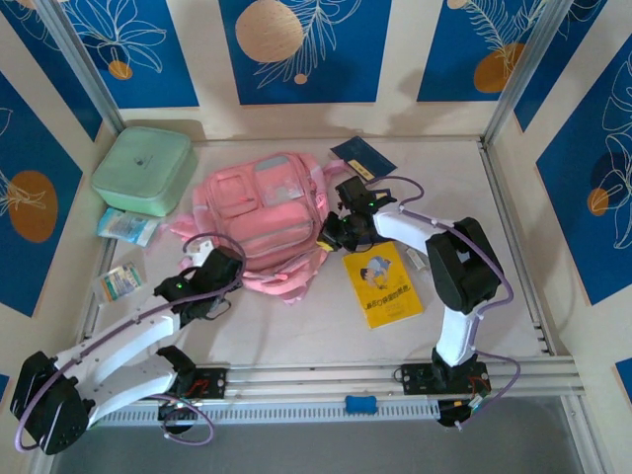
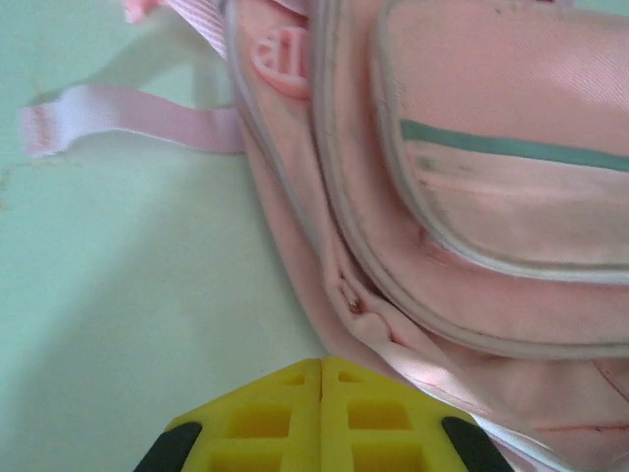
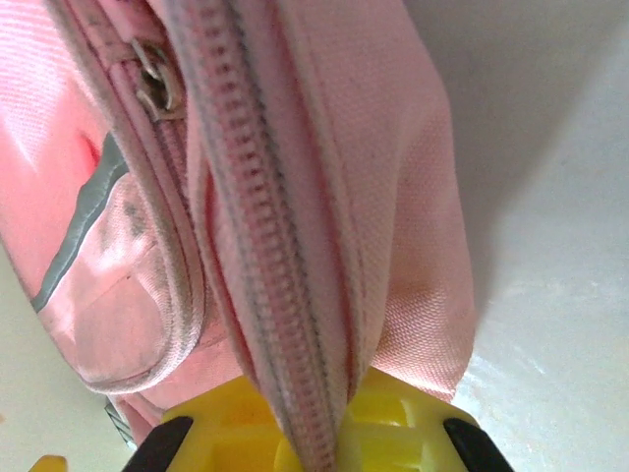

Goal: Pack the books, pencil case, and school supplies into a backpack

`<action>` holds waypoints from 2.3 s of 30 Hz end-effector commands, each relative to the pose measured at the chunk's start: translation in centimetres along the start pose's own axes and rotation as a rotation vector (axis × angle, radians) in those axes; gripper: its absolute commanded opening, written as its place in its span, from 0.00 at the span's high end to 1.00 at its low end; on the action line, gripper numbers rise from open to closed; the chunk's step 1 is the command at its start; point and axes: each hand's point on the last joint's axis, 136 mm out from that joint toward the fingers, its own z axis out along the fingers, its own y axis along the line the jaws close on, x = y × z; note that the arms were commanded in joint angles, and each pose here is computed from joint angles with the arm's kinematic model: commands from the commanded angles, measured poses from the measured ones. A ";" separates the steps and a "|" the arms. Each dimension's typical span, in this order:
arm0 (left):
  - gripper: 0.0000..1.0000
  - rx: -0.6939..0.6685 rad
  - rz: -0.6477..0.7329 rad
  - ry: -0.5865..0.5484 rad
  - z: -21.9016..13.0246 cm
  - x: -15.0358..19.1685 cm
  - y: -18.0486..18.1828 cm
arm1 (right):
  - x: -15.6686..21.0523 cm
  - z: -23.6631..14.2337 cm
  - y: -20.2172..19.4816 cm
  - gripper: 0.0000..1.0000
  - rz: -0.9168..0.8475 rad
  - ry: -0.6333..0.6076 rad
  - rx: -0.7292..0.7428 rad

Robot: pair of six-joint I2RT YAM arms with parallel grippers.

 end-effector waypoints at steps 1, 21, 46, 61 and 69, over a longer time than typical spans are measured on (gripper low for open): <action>0.87 0.239 0.112 0.024 -1.3 -1.0 -5.7 | -0.1 -2.1 2.9 1.00 -0.094 -0.044 -0.060; 0.47 0.049 0.075 0.130 -1.4 4.8 -12.1 | 1.6 -1.1 3.7 1.00 -0.083 0.017 -0.127; 0.53 -0.242 -0.108 0.071 1.2 5.2 -6.5 | 2.0 -0.3 3.9 1.00 -0.086 0.032 -0.129; 0.70 -0.211 -0.030 0.101 2.1 5.8 -6.5 | 1.3 -0.7 4.1 1.00 -0.082 0.029 -0.139; 0.71 -0.222 -0.008 0.097 2.7 5.0 -6.4 | 1.7 -0.4 4.2 1.00 -0.091 0.040 -0.138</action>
